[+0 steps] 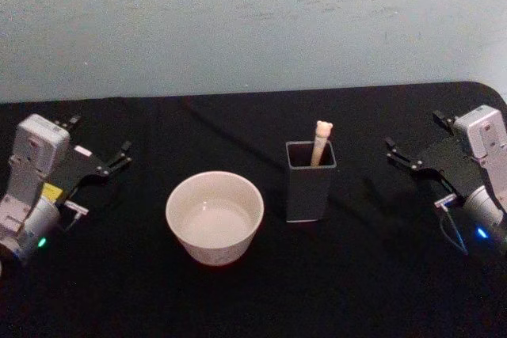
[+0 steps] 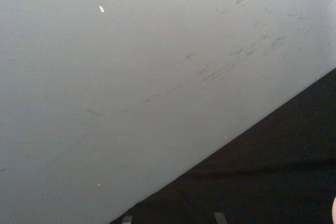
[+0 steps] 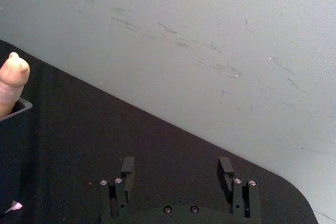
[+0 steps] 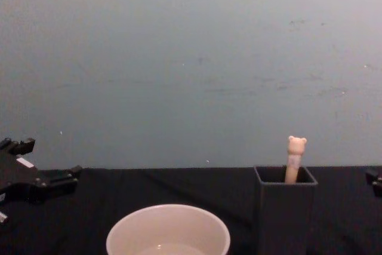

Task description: Pick up the stirring spoon with one hand, stir inside the cup, then place it back in its original position.

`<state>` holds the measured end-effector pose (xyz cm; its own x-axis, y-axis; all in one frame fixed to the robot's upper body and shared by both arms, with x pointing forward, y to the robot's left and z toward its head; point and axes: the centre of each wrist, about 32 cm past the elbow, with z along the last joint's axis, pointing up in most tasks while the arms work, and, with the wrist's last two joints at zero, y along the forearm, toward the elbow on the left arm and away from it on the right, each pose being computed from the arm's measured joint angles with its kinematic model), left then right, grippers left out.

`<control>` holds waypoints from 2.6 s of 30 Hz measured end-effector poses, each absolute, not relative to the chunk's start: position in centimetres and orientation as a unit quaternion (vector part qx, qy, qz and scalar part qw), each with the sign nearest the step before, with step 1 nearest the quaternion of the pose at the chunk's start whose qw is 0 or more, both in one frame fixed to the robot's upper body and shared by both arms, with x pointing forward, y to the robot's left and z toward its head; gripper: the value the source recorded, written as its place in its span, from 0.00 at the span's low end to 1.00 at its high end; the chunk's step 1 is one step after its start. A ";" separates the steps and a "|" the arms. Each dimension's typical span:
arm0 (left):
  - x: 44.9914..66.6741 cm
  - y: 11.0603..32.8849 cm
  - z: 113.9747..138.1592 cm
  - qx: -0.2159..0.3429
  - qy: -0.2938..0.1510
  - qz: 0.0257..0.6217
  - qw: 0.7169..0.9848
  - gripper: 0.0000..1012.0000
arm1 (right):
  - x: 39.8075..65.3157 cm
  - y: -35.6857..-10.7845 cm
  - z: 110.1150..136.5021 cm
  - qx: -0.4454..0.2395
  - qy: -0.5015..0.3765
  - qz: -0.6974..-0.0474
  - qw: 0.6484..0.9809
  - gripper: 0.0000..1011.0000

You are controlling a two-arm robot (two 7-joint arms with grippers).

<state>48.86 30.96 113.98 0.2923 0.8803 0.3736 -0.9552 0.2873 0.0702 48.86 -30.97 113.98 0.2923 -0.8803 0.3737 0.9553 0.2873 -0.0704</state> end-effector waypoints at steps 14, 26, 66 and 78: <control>48.9 31.0 114.0 0.141 -0.132 0.580 0.791 0.99 | 48.9 -31.0 114.0 -0.142 -0.132 -0.580 0.791 0.99; 48.9 31.0 114.0 0.141 -0.132 0.580 0.791 0.99 | 48.9 -31.0 114.0 -0.142 -0.132 -0.580 0.791 0.99; 48.9 31.0 114.0 0.141 -0.132 0.580 0.791 0.99 | 48.9 -31.0 114.0 -0.142 -0.132 -0.580 0.791 0.99; 48.9 31.0 114.0 0.141 -0.132 0.580 0.791 0.99 | 48.4 -31.0 115.0 -0.117 -0.131 -0.564 0.807 0.99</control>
<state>48.86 30.97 113.98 0.2923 0.8803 0.3738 -0.9552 0.2874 0.0702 48.43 -31.03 115.00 0.3295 -0.8797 0.3429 0.9408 0.3364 -0.0410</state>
